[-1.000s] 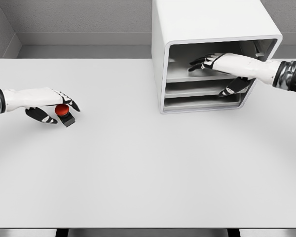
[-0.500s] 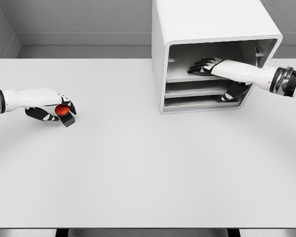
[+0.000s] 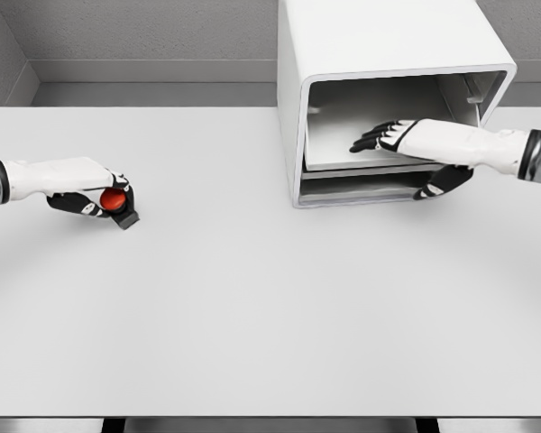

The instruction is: Slide open multi-storey tabletop storage cabinets and put open load switch and slide close multi-storey tabletop storage cabinets

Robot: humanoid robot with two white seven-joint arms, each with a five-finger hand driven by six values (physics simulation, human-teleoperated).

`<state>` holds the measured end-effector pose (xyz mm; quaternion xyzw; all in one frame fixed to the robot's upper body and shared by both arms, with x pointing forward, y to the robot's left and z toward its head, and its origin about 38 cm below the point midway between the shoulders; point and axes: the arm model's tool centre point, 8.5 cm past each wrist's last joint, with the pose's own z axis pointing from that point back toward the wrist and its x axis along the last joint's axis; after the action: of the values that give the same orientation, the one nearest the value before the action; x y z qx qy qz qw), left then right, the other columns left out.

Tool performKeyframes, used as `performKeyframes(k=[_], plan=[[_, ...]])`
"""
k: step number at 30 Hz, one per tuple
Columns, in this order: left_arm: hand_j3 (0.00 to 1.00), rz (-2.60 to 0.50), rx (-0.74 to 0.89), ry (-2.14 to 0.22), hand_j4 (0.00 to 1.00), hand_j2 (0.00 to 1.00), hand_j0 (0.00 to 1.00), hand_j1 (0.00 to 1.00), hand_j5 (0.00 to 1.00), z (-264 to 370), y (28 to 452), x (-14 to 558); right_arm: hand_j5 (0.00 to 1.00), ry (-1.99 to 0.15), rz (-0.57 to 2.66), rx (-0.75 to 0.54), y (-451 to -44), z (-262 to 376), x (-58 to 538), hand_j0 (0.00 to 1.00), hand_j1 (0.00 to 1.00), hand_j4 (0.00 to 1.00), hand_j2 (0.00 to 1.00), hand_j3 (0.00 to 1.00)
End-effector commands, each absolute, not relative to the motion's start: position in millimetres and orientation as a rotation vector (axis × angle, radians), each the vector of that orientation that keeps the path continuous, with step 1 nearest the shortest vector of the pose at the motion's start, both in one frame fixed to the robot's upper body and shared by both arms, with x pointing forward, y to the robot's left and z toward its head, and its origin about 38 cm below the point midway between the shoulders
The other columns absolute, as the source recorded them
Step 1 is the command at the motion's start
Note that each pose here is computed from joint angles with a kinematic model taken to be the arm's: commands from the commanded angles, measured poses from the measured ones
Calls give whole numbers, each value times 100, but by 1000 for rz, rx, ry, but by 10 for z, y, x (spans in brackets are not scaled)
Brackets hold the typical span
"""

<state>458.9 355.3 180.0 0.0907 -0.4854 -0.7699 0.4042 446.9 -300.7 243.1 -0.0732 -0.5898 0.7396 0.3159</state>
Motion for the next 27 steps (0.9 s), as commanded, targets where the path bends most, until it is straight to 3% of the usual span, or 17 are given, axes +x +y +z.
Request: performKeyframes(k=[1,12,19,27], plan=[[46,-1937,227,-1236,46,46,46,46,46,1822,3543,4591,100,-1568,1967,-180,-2991,2499,4363,100,100,100,100,100],[46,-1937,244,-1281,46,46,46,46,46,1980,3478,4653,100,-1557,1983,-190,-3063,2570,4288,100,100,100,100,100],[46,-1929,234,-1324,46,46,46,46,46,2056,3406,4658,100,-1571,2031,-195,-2905,2621,4348,100,100,100,100,100],[46,-1917,209,-1380,46,46,46,46,46,2143,3303,4643,100,-1493,2010,-302,-2915,2536,4537,100,100,100,100,100]])
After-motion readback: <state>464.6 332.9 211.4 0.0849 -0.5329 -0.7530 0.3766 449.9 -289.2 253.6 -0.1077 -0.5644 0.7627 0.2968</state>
